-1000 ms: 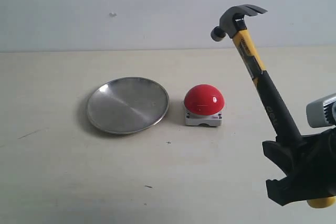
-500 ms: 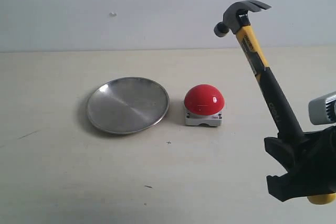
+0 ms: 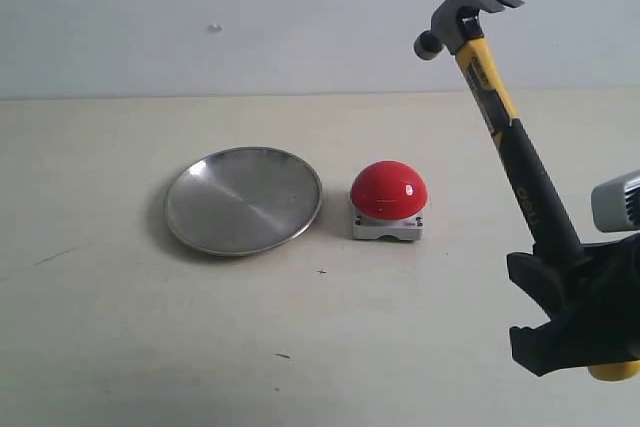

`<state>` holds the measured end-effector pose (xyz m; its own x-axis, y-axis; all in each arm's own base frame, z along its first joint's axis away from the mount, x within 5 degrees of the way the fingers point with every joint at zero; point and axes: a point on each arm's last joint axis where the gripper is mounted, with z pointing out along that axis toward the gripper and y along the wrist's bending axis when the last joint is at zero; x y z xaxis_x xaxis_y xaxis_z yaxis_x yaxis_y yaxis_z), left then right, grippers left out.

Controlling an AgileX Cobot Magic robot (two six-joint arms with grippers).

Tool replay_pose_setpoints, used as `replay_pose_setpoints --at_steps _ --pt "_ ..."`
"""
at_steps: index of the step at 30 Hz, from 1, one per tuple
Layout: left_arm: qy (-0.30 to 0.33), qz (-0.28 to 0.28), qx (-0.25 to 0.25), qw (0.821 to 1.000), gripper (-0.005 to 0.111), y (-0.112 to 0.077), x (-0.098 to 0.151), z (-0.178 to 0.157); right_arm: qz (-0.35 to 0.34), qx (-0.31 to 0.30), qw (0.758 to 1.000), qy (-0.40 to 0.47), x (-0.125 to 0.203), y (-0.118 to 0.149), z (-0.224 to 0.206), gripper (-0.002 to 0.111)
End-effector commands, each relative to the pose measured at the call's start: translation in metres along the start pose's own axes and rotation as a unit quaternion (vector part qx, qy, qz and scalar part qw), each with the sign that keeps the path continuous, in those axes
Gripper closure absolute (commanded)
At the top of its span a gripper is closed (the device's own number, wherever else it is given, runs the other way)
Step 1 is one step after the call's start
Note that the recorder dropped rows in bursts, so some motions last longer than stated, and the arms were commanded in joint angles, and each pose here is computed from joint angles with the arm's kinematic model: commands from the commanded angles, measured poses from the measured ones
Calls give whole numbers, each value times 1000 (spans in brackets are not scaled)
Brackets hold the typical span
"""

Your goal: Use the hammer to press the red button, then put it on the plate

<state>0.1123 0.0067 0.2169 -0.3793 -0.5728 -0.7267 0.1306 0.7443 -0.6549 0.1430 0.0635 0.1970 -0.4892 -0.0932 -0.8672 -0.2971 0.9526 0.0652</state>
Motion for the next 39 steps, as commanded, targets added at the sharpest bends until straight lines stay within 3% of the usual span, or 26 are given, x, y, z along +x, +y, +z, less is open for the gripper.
replay_pose_setpoints --at_steps 1,6,10,18,24,34,39 --pt "3 -1 2 1000 107 0 2 0 -11 26 999 -41 -9 -5 -2 108" --pt "12 1 11 1000 107 -2 3 1 1 27 999 -38 -9 -5 -2 108" --pt "67 20 72 995 107 -17 14 6 1 26 999 -37 -8 -5 -2 108" --pt "192 60 211 957 107 -49 43 7 -3 25 999 -37 -8 -5 -2 108" --pt "238 74 262 933 107 -60 55 3 -8 30 999 -34 -4 -6 -2 108" --pt "239 81 267 930 107 -61 55 3 -7 40 999 -35 0 -9 -3 108" --pt "201 205 296 911 107 -61 55 3 -4 42 998 -37 0 -9 -3 108"
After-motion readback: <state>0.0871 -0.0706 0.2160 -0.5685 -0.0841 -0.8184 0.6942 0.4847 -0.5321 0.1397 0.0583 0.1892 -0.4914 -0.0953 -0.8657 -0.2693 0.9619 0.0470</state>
